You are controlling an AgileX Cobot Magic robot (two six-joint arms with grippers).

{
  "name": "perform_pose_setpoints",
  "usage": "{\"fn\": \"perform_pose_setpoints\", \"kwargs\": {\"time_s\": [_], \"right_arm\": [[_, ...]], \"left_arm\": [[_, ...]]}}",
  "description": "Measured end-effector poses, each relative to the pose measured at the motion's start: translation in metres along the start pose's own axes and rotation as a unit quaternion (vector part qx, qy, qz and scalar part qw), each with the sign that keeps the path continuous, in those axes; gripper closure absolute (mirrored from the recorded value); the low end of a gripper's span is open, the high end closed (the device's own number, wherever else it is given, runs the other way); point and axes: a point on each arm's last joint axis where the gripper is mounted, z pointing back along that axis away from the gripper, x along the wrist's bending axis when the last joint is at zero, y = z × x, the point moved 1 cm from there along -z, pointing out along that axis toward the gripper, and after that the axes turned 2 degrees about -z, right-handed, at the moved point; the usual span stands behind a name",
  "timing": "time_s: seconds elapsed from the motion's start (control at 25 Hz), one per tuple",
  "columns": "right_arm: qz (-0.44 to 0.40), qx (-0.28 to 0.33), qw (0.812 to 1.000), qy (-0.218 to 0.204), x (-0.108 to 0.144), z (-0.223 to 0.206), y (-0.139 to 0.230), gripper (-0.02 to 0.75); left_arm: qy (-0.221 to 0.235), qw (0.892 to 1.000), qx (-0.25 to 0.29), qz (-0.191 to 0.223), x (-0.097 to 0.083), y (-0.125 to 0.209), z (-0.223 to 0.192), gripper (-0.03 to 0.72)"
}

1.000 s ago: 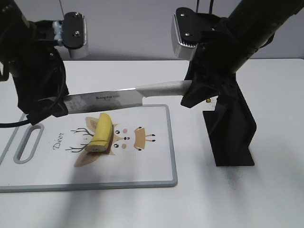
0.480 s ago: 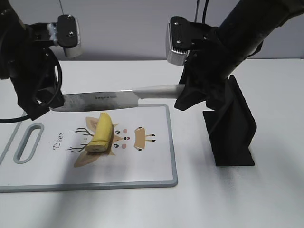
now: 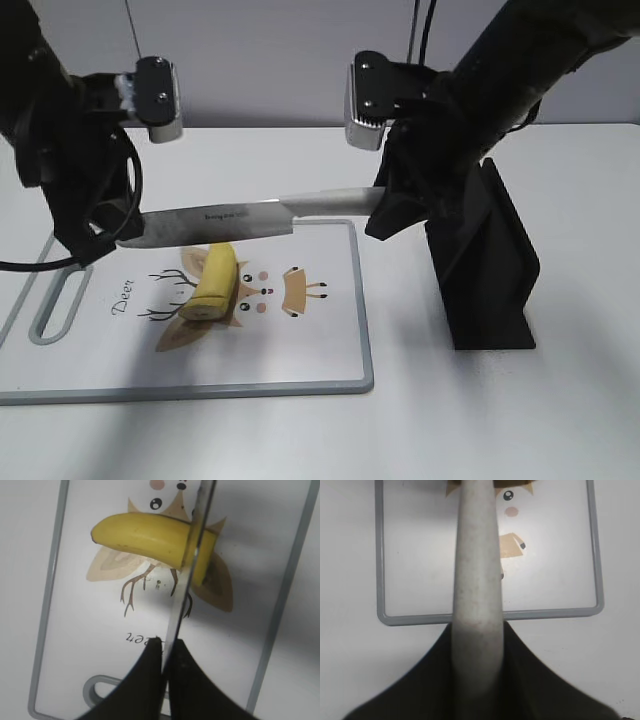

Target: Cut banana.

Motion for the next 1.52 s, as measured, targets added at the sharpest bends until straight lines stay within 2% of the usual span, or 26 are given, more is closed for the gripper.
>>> {"fn": "perform_pose_setpoints", "kwargs": {"time_s": [0.4,0.68,1.32,1.52], "right_arm": [[-0.014,0.032,0.999,-0.014,-0.009,-0.037,0.018,0.575],[-0.017,0.042,0.999,-0.024,-0.01,-0.047,0.024,0.575],[-0.013,0.05,0.999,-0.017,-0.013,-0.054,0.028,0.574],[-0.018,0.058,0.998,-0.028,-0.013,-0.065,0.034,0.573]], "left_arm": [[0.001,1.0,0.01,0.009,0.005,0.005,-0.03,0.684],[0.023,0.999,0.019,0.018,0.005,0.008,-0.045,0.684],[0.023,0.999,0.012,0.025,0.006,0.007,-0.049,0.684],[0.028,0.999,0.016,0.027,0.005,0.009,-0.053,0.684]]}}
